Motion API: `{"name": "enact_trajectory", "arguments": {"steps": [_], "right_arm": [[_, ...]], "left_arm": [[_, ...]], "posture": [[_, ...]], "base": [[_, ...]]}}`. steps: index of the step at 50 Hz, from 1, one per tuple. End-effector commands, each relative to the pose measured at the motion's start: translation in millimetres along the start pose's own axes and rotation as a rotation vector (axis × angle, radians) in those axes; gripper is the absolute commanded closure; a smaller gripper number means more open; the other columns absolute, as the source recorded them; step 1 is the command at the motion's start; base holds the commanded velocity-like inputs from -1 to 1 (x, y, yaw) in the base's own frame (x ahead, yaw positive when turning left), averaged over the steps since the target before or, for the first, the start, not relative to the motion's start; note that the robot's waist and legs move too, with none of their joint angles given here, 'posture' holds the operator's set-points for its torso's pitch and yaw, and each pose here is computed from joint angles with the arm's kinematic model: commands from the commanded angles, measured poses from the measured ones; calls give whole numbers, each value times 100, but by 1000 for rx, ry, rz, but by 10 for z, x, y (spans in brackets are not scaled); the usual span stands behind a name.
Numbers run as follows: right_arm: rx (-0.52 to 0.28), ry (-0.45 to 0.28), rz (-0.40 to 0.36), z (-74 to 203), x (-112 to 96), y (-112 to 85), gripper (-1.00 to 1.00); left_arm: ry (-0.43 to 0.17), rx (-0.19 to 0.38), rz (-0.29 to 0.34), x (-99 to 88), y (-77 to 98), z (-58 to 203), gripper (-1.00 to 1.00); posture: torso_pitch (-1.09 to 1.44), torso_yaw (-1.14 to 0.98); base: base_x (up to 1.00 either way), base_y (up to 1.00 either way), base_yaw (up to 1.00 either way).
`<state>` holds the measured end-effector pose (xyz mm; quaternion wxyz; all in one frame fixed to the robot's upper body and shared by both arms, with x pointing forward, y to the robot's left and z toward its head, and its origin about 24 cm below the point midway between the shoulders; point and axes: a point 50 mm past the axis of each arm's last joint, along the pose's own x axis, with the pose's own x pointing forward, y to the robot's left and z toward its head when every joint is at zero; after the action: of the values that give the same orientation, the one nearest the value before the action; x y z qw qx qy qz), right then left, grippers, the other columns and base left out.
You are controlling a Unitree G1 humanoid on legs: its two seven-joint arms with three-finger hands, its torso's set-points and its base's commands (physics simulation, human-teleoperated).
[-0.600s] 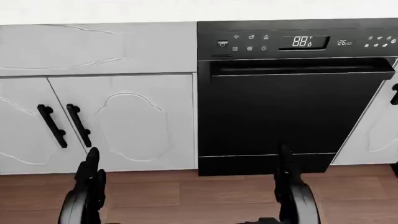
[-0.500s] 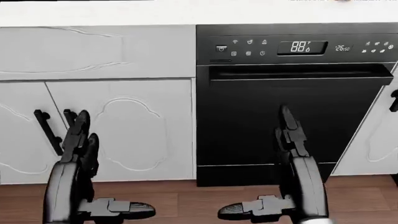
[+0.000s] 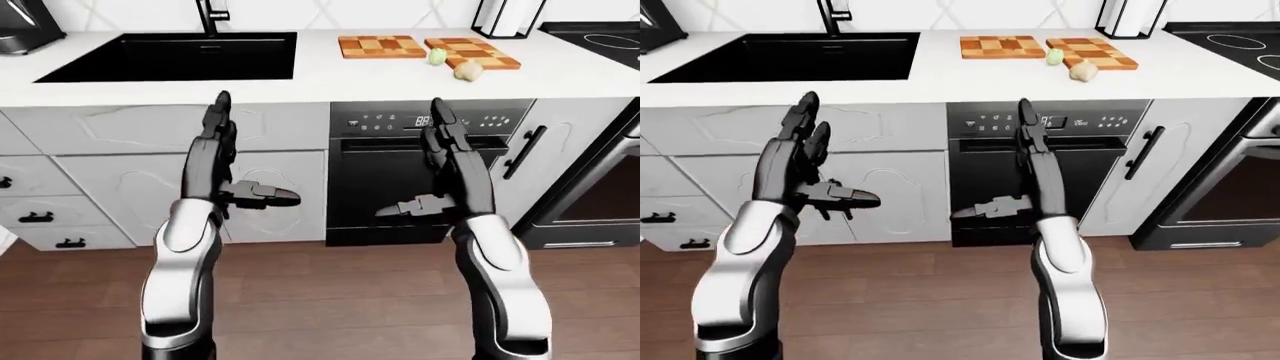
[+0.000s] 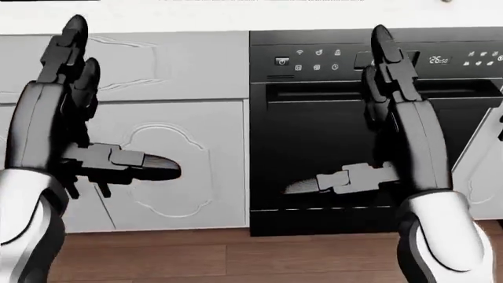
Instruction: Place the ginger and the brussel sprout on separate cutting boards.
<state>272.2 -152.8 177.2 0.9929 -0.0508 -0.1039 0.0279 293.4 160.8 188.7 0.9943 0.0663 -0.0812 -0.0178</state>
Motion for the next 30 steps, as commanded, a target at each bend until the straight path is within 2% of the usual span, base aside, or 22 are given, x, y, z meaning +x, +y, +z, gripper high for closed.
{"name": "enact_trajectory", "arguments": {"steps": [1,6,13,27,30], "right_arm": [[-5,-79,-2,214,18,-20,-100],[-5,-98,-12,337,39,-71,-100],[-12,-141,-15,572,18,-96,-100],[-9,-145,-13,593,12,-82,-100],[-4,-144,-14,589,10,-84,-100]], "left_arm": [[-77,16,3,24,28,206,-100],[-94,20,11,37,63,303,-100],[-134,46,19,-56,124,496,-100],[-143,52,50,-146,209,532,-100],[-164,46,56,-163,214,582,-100]], "posture": [[0,0],[0,0],[0,0],[0,0],[0,0]], "base": [[0,0,0],[0,0,0],[3,-7,0],[30,-44,0],[34,-48,0]]}}
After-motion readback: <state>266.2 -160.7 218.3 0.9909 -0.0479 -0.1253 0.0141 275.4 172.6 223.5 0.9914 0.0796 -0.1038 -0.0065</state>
